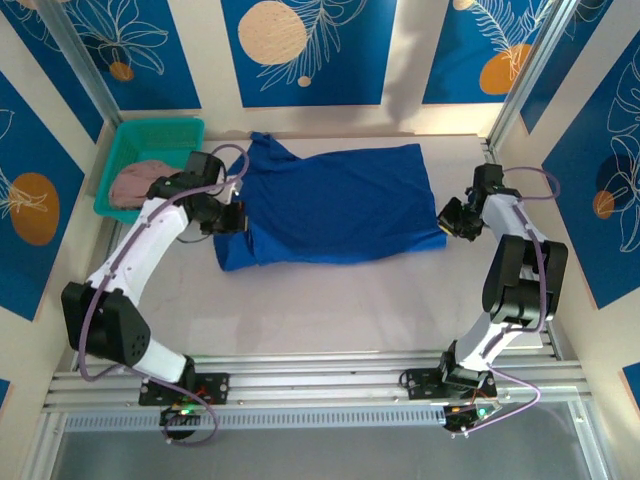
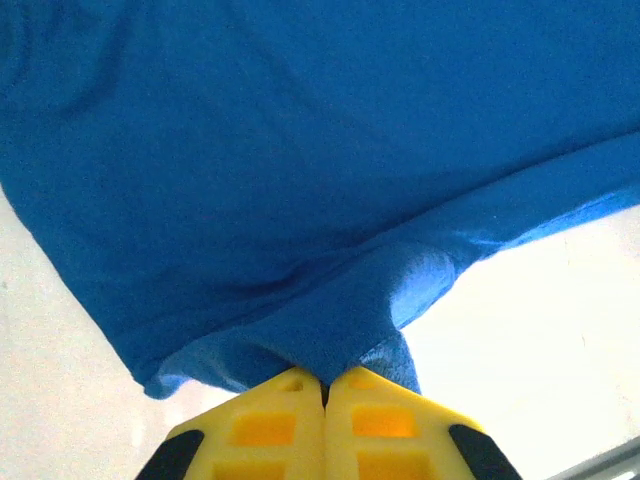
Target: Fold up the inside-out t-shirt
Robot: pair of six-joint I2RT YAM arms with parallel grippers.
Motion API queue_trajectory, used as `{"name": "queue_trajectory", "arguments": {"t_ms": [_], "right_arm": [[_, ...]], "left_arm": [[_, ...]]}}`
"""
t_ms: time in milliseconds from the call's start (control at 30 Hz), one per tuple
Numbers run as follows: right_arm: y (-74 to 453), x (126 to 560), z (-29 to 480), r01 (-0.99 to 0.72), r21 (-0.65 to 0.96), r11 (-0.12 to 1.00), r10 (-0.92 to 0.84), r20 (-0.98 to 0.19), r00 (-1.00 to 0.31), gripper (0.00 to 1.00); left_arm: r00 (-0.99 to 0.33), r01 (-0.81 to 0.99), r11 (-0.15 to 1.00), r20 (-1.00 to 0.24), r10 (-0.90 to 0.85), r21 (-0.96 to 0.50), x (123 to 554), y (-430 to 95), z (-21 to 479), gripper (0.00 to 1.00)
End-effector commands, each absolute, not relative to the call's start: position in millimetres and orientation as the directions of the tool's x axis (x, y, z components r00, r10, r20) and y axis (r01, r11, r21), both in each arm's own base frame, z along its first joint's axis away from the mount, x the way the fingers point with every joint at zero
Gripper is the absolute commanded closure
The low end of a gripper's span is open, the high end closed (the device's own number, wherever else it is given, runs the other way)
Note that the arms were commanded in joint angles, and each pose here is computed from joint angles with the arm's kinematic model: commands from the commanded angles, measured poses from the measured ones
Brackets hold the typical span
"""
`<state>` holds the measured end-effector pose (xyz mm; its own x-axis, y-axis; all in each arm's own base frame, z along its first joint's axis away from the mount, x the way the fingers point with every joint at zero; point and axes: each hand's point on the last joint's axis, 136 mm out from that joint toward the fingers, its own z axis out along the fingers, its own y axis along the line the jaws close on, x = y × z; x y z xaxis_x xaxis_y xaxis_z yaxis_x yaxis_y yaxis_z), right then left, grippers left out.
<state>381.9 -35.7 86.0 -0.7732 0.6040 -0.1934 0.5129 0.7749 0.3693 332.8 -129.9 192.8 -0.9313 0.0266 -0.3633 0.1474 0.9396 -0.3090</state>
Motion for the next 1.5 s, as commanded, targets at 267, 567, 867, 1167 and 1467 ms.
{"name": "queue_trajectory", "arguments": {"t_ms": [267, 567, 867, 1167, 1467], "right_arm": [[-34.6, 403.1, 85.5, 0.482, 0.357, 0.8, 0.566, -0.182, -0.804, 1.0], [-35.4, 419.4, 81.5, 0.47, 0.35, 0.81, 0.549, -0.17, -0.819, 1.0], [-30.3, 431.4, 78.7, 0.453, 0.356, 0.817, 0.531, -0.159, -0.832, 1.0], [-27.1, 444.6, 82.5, 0.434, 0.345, 0.833, 0.509, -0.168, -0.844, 1.0], [-24.4, 458.6, 81.7, 0.413, 0.316, 0.854, 0.481, -0.176, -0.859, 1.0]], "left_arm": [[-0.929, 0.113, 0.942, -0.369, -0.012, -0.315, 377.5, -108.2, 198.3, 1.0], [-0.925, 0.092, 0.944, -0.378, -0.036, -0.317, 397.6, -98.1, 202.1, 1.0], [-0.926, 0.075, 0.949, -0.375, -0.047, -0.305, 409.8, -88.2, 199.8, 1.0], [-0.929, 0.059, 0.955, -0.366, -0.054, -0.29, 419.5, -80.8, 194.2, 1.0], [-0.935, 0.053, 0.96, -0.351, -0.049, -0.275, 428.8, -78.1, 186.8, 1.0]]}}
